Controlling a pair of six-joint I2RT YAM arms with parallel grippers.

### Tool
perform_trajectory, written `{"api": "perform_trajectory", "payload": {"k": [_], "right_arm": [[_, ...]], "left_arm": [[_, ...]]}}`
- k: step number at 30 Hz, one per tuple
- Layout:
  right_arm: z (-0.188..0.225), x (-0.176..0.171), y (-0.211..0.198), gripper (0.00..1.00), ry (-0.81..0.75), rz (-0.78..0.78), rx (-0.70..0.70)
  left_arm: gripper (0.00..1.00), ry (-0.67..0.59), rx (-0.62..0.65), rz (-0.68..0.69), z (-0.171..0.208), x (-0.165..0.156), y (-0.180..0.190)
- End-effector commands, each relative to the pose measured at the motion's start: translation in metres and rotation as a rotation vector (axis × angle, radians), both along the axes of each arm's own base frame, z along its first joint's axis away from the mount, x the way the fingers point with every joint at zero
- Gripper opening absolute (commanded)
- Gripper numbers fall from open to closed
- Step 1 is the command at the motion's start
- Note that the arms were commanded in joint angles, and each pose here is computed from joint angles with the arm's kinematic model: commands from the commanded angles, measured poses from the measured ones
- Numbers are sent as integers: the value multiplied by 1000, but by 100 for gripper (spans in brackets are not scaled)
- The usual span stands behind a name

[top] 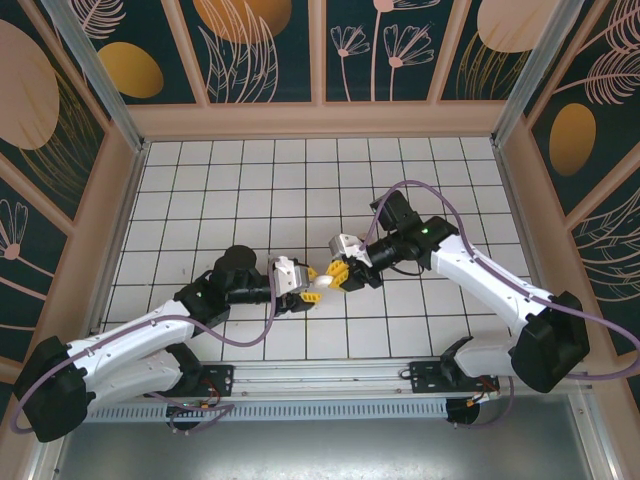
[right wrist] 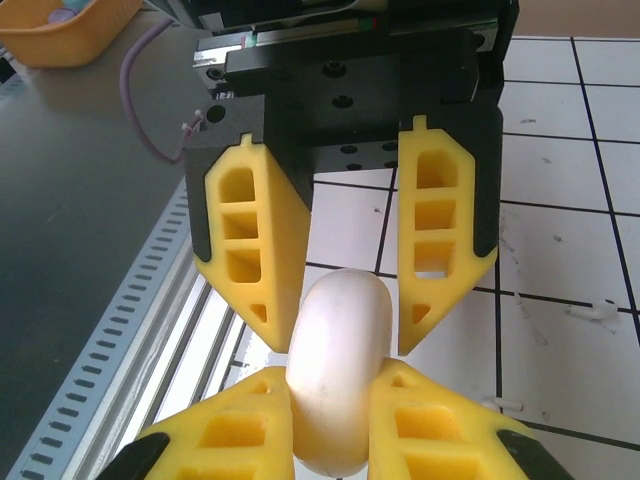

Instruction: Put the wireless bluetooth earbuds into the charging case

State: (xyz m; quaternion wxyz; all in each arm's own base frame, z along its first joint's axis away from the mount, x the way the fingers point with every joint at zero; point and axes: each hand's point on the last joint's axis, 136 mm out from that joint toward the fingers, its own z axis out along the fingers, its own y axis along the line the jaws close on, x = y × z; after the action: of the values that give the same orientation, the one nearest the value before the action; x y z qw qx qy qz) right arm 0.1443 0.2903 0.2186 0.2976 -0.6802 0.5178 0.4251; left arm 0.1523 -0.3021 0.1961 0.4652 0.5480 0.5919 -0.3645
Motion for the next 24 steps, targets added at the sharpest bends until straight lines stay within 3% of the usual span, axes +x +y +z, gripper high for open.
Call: {"api": "perform_trajectory", "payload": {"k": [1,7,14,20,24], "right_arm": [[8,1,4,16,-28,10,10],[8,1,6,17,-34,5,9],[13,2,6,19,-51,-5,25],[38,-1,-12,43,-122,-49,206],[48,-9,-24,50,-164,-82,291]], "left_arm": [[32,-21,-43,-29,20,-2,-6],[37,-29,-63,-30,25,-3,-6],[18,-17,-53,-22,23,-2,-5],[14,-13,-113,-12,27,-3,-4],[14,-15,-178,-15,34,-6,-4]]}}
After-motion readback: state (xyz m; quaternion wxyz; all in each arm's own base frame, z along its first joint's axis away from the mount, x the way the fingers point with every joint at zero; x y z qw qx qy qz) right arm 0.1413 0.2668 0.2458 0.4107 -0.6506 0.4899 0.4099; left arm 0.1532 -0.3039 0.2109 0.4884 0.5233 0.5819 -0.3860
